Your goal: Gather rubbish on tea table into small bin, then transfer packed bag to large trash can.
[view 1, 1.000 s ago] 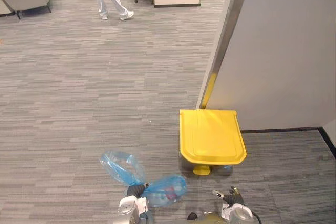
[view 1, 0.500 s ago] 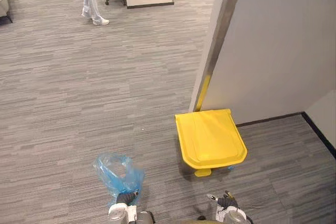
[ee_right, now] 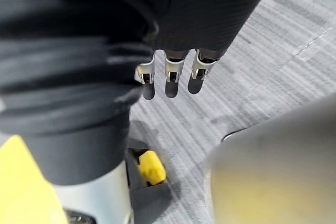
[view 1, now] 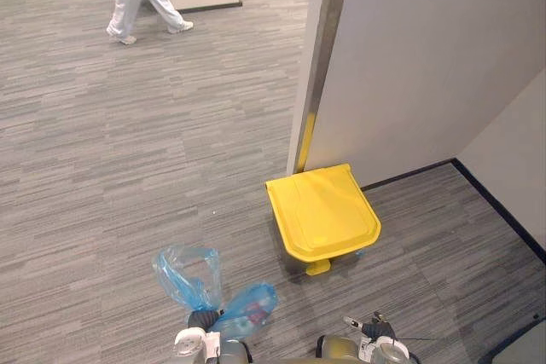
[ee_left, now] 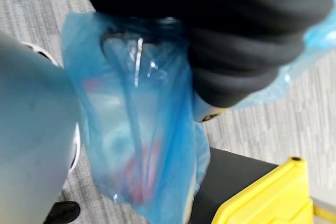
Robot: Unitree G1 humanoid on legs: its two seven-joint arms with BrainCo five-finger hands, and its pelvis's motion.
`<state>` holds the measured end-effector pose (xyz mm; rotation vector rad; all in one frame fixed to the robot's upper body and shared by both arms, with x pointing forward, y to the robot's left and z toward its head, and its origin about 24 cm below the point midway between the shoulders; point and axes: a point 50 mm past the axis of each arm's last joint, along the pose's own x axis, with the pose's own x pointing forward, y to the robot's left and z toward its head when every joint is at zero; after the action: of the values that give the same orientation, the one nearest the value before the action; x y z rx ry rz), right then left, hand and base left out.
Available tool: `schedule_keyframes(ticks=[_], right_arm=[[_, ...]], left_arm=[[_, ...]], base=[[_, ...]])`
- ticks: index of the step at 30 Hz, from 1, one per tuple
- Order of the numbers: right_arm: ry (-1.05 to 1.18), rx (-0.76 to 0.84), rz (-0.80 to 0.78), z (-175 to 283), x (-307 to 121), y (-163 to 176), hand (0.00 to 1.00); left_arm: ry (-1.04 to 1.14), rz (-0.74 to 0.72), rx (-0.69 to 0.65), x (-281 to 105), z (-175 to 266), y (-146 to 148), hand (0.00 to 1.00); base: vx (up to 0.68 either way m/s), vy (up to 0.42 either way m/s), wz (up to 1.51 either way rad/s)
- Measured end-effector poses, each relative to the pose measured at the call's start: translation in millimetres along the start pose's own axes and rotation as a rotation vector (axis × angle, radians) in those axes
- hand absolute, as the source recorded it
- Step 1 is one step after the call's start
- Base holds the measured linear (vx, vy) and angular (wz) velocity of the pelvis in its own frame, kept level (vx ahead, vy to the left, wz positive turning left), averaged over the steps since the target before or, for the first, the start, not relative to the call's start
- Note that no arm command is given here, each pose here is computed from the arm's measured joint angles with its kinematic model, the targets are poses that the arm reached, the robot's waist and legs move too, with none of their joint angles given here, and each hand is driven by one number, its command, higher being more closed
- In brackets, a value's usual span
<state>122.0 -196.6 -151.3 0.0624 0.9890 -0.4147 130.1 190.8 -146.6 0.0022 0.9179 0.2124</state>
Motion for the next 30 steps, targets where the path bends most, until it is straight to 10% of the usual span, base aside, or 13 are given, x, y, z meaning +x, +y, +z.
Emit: schedule_keyframes(ticks=[21,30], right_arm=[[-0.048,-0.019,0.007,14.8,2.1,-0.1,0.0],[-0.462,-0.267,0.192,149.4,-3.6,61.5,0.0]], left_arm=[[-0.024,-0.095,-0.014,2.1,11.4,-34.0,1.0],[-0.155,-0.057,0.089,9.3,46.9,-6.4,1.0]], base=[[0.24,-0.129,0.18],[-0.05,0.055,0.26]])
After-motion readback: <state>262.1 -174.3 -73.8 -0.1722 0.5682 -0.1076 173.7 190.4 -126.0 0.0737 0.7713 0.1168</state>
